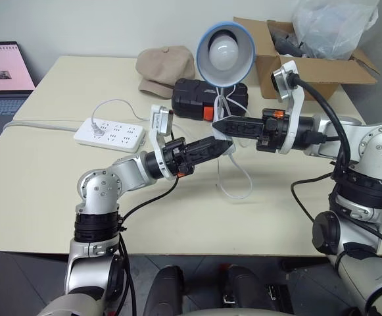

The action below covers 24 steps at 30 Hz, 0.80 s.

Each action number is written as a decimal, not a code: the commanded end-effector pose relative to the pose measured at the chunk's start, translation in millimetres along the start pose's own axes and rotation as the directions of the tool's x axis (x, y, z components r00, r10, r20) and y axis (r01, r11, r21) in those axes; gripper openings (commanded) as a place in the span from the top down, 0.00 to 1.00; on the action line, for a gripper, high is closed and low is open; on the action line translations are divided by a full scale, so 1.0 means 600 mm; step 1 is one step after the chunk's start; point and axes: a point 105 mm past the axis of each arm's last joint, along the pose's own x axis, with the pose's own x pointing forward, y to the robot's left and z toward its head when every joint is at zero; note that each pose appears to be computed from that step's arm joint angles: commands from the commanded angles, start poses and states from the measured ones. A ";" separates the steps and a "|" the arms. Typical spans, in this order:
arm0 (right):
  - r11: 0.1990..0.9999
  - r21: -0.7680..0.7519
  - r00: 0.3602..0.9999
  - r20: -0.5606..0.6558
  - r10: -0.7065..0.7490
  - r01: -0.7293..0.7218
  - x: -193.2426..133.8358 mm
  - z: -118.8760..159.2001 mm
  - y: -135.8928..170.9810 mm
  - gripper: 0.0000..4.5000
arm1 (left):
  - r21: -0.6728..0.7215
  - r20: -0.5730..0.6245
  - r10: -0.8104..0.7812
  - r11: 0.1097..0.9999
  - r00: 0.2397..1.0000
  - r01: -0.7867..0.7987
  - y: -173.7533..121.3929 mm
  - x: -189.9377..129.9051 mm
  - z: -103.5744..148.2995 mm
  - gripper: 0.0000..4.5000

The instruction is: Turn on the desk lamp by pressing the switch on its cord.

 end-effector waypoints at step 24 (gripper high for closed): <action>0.998 -0.036 0.998 0.032 0.047 -0.046 0.001 0.020 0.019 0.91 | 0.041 0.004 -0.079 0.996 0.997 0.078 -0.026 -0.003 0.007 0.88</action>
